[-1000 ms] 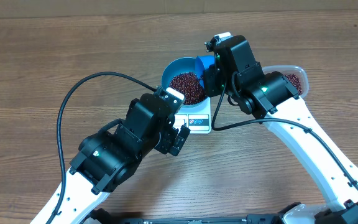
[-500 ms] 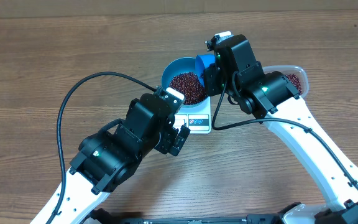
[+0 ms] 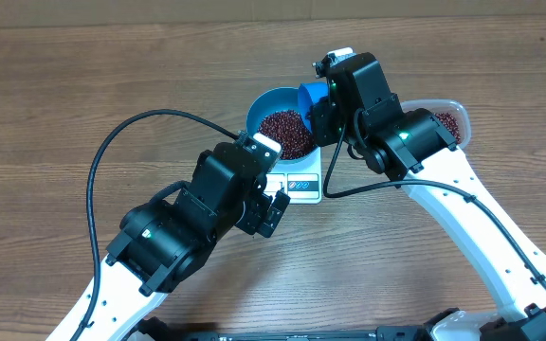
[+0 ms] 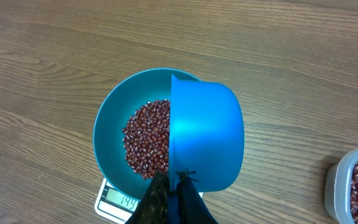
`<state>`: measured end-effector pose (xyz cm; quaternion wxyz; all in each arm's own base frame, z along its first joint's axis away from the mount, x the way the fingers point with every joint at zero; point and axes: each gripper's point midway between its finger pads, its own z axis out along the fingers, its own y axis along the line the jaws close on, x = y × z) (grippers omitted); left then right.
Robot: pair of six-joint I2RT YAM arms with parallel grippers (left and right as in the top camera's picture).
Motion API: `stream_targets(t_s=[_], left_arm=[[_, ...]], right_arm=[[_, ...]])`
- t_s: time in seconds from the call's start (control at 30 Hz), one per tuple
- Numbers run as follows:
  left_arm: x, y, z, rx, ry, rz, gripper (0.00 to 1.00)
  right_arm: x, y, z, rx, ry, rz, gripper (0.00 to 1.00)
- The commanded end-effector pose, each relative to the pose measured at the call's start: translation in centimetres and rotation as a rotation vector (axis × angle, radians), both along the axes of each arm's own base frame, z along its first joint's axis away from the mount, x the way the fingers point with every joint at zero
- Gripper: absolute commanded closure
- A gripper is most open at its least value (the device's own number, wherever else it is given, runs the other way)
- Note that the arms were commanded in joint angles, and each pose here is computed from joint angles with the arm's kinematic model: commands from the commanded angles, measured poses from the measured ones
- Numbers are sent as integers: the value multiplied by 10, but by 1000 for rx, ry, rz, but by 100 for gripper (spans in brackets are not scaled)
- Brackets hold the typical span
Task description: Scoop item into bowl and weigh 150g on scale
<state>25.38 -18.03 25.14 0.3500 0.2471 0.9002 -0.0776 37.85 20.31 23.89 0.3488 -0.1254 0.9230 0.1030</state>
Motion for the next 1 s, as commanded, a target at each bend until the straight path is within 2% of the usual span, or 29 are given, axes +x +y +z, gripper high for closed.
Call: stream_targets(t_s=[0.0,0.97], left_arm=[[-1,-1,-6,-6,21,4,0],[-1,-1,-6,-6,21,4,1]], right_arm=[[3,-3,13,8,-33,-9,96],[2,-1,13,13,-30,-2,96]])
